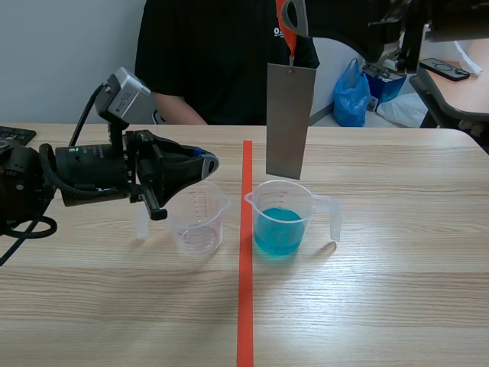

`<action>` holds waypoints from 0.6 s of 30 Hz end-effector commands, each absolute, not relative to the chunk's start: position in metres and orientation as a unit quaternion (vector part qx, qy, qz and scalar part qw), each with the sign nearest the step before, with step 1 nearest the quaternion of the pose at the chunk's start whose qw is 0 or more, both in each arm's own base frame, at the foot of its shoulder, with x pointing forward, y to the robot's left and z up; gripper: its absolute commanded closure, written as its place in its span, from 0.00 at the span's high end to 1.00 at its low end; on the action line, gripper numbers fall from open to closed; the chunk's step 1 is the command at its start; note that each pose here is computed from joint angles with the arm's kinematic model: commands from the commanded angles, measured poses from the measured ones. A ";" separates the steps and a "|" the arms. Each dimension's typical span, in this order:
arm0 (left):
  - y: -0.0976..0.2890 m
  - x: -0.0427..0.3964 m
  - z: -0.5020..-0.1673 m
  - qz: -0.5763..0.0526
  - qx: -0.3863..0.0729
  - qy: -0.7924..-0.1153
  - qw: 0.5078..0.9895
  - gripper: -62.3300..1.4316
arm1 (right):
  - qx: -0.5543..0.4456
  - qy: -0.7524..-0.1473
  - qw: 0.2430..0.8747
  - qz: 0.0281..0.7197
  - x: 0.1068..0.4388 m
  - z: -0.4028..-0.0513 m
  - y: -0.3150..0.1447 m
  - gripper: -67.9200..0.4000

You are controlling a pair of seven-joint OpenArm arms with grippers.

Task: Do the redox reaction experiment.
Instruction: 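Raise the plate and point at it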

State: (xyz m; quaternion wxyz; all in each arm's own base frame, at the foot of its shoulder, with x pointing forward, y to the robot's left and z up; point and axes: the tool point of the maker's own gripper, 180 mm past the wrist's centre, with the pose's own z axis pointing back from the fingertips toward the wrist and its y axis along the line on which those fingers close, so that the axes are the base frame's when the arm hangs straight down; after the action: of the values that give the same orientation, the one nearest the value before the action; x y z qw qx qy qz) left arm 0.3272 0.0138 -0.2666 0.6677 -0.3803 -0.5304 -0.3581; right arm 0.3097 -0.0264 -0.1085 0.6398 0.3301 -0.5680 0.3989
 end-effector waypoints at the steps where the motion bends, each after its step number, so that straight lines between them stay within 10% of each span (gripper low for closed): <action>1: 0.010 0.333 -0.258 -0.351 -0.388 -0.540 0.659 0.09 | 0.329 -0.582 0.625 0.402 0.309 -0.096 -0.028 0.03; 18: -0.018 0.332 -0.256 -0.347 -0.411 -0.533 0.653 0.09 | 0.329 -0.582 0.625 0.402 0.309 -0.096 -0.028 0.03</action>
State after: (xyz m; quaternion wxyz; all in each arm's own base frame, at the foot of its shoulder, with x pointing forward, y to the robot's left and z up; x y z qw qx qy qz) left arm 0.3279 -0.0140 -0.2698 0.6682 -0.4022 -0.5184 -0.3509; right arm 0.3096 -0.0264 -0.1085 0.6397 0.3301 -0.5680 0.3991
